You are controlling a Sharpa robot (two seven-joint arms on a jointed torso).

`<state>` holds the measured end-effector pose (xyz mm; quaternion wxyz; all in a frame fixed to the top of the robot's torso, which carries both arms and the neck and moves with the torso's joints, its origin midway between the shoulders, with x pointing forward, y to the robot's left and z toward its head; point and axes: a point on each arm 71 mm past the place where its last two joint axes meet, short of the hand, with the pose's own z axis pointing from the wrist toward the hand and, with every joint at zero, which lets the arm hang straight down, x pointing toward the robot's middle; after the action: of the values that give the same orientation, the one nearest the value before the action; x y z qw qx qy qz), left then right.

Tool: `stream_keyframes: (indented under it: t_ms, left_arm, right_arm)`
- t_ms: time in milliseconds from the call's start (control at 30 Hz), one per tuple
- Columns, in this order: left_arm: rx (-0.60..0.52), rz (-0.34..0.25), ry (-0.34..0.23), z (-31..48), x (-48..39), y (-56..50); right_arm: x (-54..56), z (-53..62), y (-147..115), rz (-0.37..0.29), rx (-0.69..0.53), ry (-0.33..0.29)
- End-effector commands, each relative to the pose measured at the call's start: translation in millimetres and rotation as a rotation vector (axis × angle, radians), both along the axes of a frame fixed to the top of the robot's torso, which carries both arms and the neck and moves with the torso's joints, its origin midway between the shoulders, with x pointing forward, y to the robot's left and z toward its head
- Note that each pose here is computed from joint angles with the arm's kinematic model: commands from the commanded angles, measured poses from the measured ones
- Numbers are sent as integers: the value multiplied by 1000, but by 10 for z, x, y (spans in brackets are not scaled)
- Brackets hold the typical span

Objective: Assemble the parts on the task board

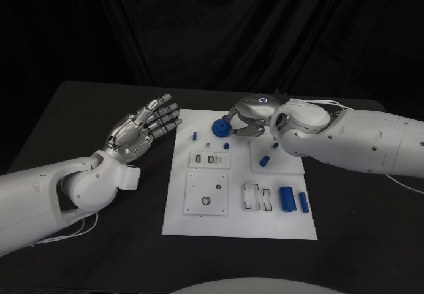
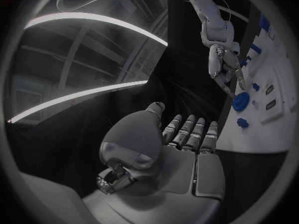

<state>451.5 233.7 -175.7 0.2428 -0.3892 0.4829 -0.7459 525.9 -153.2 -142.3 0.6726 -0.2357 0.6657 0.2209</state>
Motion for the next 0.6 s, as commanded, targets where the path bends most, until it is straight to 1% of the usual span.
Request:
stream_keyframes:
  t_ms: [33,133,333,600]
  left_arm:
    - [-44,5,-46,40,-15,14]
    - [-43,8,-46,39,-16,27]
    - [-42,10,-46,38,-17,41]
    - [-43,7,-45,32,-13,35]
  right_arm:
    - [-10,8,-63,-11,17,-25]
    - [-19,21,-165,-23,30,-39]
    - [-45,21,-294,-41,32,-39]
    - [-77,17,-346,-46,34,-35]
